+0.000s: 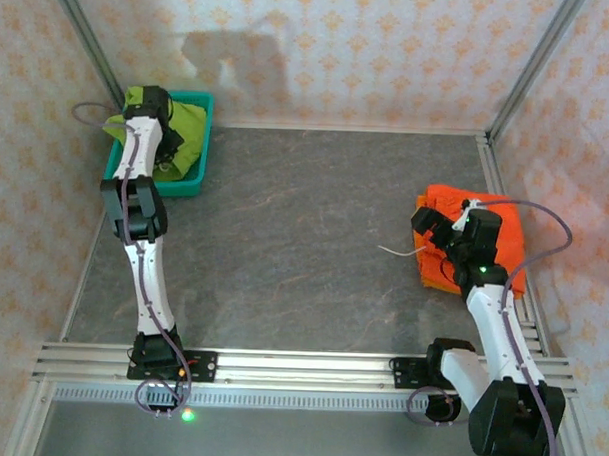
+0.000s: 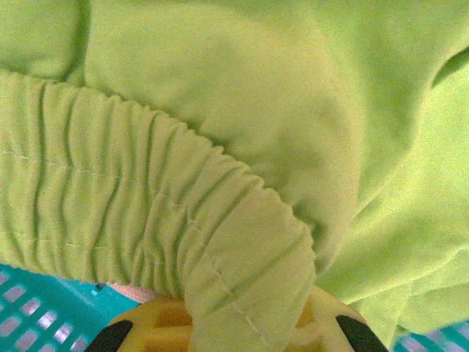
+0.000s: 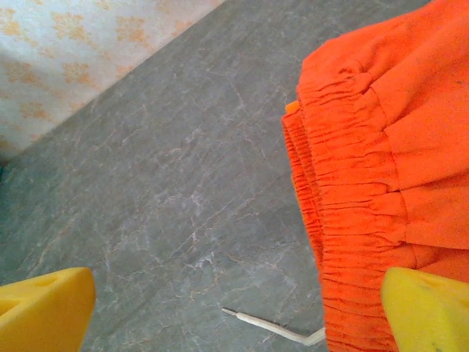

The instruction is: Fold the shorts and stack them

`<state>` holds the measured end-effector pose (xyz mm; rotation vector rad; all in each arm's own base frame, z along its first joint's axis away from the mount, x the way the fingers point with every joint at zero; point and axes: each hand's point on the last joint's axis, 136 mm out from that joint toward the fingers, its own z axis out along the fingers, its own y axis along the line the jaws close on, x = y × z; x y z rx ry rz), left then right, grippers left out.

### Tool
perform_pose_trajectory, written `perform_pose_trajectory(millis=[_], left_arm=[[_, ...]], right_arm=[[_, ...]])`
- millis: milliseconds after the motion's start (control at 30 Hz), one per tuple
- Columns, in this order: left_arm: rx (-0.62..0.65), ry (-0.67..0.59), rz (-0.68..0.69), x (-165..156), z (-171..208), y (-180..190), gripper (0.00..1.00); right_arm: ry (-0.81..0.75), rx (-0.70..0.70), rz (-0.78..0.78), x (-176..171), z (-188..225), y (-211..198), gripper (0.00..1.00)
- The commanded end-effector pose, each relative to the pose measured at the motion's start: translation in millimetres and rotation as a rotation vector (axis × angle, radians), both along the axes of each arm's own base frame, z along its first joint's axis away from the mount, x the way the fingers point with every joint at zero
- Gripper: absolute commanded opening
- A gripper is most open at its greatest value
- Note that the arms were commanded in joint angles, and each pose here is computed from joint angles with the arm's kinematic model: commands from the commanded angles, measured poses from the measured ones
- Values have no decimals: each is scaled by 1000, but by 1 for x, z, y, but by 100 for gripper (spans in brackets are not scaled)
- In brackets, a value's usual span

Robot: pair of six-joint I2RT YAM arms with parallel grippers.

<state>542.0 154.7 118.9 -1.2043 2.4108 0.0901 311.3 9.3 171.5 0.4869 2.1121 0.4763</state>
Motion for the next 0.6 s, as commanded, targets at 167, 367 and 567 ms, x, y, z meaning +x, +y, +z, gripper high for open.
perform_pose_trajectory(millis=[167,367,567], left_arm=[[110,-535,-85,-19,245,-17,0],[190,-827,-177,-73,373,-47,0],[310,-1051,-330,-133,466,-109,0]], right_arm=[[-83,16,19,-1,30,5,99],[-110,15,30,-6,35,8,99],[-126,14,29,-9,38,8,99]])
